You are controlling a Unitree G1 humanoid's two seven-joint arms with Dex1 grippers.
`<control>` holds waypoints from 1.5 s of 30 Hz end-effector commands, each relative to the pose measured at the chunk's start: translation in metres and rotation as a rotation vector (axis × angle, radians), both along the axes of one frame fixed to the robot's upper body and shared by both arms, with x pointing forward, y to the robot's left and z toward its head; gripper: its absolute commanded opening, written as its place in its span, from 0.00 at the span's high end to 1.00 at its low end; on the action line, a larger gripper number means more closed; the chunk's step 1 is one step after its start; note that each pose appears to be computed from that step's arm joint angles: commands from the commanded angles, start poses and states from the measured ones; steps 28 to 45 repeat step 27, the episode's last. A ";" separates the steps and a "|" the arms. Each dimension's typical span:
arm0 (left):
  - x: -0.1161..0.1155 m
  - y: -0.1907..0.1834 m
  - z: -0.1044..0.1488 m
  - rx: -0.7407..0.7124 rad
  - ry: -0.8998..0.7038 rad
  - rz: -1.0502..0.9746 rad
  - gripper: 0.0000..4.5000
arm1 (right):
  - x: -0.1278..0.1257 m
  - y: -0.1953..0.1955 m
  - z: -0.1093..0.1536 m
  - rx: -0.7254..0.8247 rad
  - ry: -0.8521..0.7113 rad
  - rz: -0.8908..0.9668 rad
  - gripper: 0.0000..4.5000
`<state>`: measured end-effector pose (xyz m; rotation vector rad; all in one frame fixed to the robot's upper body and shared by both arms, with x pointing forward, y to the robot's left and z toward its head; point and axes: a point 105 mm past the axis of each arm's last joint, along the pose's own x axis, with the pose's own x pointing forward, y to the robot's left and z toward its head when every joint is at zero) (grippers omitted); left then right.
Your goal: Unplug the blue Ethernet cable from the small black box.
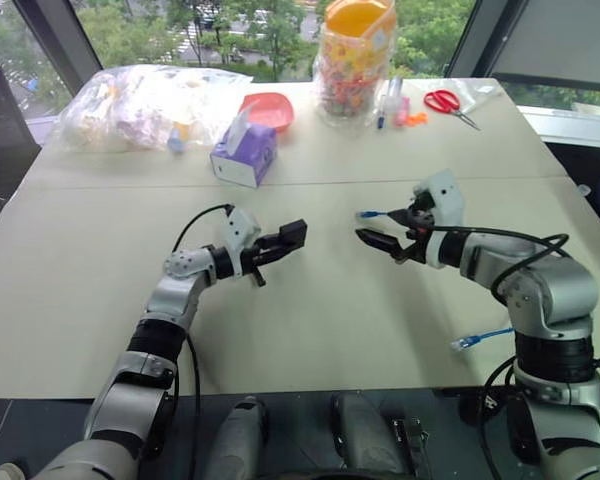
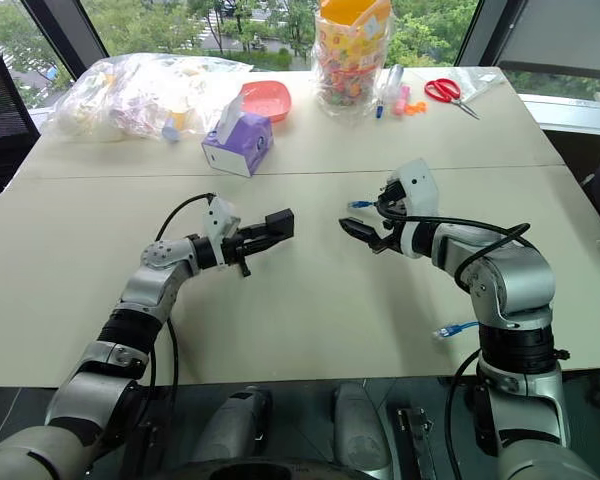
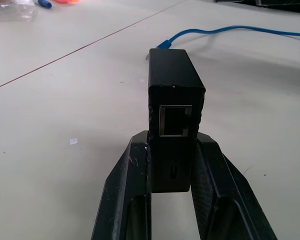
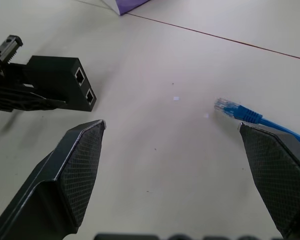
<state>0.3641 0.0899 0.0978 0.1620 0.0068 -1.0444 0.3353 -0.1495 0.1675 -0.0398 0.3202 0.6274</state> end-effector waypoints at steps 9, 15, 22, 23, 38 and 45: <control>-0.002 0.021 -0.006 0.027 0.021 -0.004 0.50 | -0.013 0.009 0.004 0.014 -0.015 0.019 0.00; -0.005 0.038 0.006 0.024 0.029 0.001 0.01 | -0.020 0.006 0.001 -0.031 -0.003 0.057 0.00; -0.020 0.065 0.029 0.073 0.049 -0.020 0.01 | -0.040 0.002 -0.005 -0.087 0.032 0.150 0.00; -0.021 0.067 0.032 0.075 0.049 -0.019 0.01 | -0.041 0.003 -0.006 -0.085 0.034 0.158 0.00; -0.027 0.076 0.042 0.065 0.071 -0.002 0.01 | -0.046 0.011 -0.012 -0.082 0.038 0.181 0.00; -0.027 0.076 0.042 0.065 0.071 -0.002 0.01 | -0.046 0.011 -0.012 -0.082 0.038 0.181 0.00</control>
